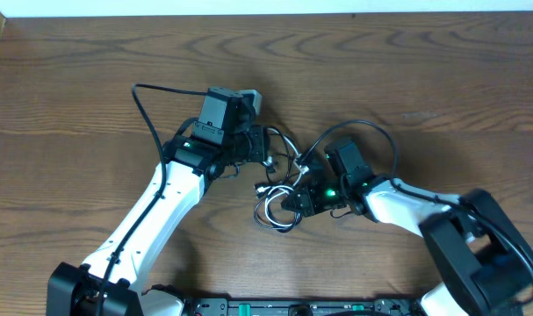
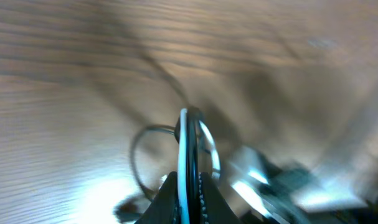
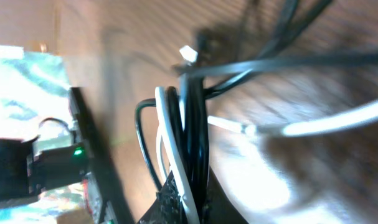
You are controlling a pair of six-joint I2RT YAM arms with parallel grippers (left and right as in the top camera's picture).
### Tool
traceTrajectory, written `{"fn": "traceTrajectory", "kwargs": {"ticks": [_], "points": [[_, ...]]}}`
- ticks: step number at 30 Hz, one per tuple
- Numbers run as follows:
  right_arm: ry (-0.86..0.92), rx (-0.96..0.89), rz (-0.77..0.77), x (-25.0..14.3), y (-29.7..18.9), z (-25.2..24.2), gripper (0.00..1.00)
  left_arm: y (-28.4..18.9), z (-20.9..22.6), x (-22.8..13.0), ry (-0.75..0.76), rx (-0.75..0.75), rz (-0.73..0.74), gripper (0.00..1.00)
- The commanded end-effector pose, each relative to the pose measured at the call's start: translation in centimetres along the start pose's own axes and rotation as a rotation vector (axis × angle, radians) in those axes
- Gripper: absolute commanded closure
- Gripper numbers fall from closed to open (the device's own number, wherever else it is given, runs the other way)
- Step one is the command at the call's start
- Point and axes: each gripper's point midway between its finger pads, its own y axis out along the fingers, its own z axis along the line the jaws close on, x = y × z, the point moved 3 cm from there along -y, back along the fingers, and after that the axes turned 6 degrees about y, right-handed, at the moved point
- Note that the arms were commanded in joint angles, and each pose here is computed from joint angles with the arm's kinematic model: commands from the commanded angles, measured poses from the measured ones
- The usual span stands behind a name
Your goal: Untangle cables
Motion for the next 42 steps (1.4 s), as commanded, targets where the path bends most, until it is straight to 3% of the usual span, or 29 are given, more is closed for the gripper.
{"fn": "traceTrajectory", "kwargs": {"ticks": [1, 6, 7, 8, 9, 10, 11, 17, 24, 29, 32, 40, 42], "points": [[-0.167, 0.086, -0.044, 0.6, -2.1, 3.6, 0.99, 0.1, 3.1, 0.9, -0.036, 0.209, -0.065, 0.92], [-0.253, 0.044, -0.168, 2.1, -4.6, 5.7, 0.99, 1.1, 3.3, 2.1, -0.034, 0.215, -0.113, 0.92], [-0.274, 0.038, -0.193, 2.3, -5.1, 6.1, 0.99, 1.1, 3.2, 2.4, -0.038, 0.209, -0.128, 0.77], [-0.284, 0.025, -0.22, 2.6, -5.6, 6.4, 0.99, 1.1, 3.2, 2.7, -0.05, 0.204, -0.139, 0.47], [-0.287, 0.007, -0.245, 2.9, -6.1, 6.4, 0.99, 1.1, 3.1, 2.8, -0.067, 0.199, -0.149, 0.28], [-0.285, -0.025, -0.276, 3.3, -6.6, 6.2, 0.99, 1.2, 2.8, 2.9, -0.071, 0.181, -0.148, 0.18], [-0.28, -0.06, -0.304, 3.7, -7.1, 5.9, 0.99, 1.2, 2.5, 2.7, -0.07, 0.158, -0.139, 0.14], [-0.258, -0.149, -0.399, 5.0, -9.1, 4.9, 0.99, 1.6, 0.8, 0.3, -0.072, 0.027, -0.005, 0.12], [-0.255, -0.128, -0.394, 5.0, -9.4, 4.9, 0.99, 1.1, -3.0, -1.4, 0.03, -0.248, 0.103, 0.12], [-0.269, -0.083, -0.364, 4.5, -9.1, 5.4, 0.99, 1.0, -3.0, -1.4, 0.07, -0.253, 0.097, 0.14], [-0.252, -0.096, -0.375, 4.7, -9.2, 5.2, 0.99, 0.8, -3.7, -1.6, 0.105, -0.306, 0.104, 0.24], [-0.112, -0.022, -0.362, 4.6, -9.6, 5.5, 0.99, 0.8, -3.9, -1.8, 0.13, -0.318, 0.109, 0.25], [0.002, -0.006, -0.376, 4.9, -10.0, 5.2, 0.99, 0.8, -3.8, -2.0, 0.138, -0.316, 0.119, 0.28]]}}
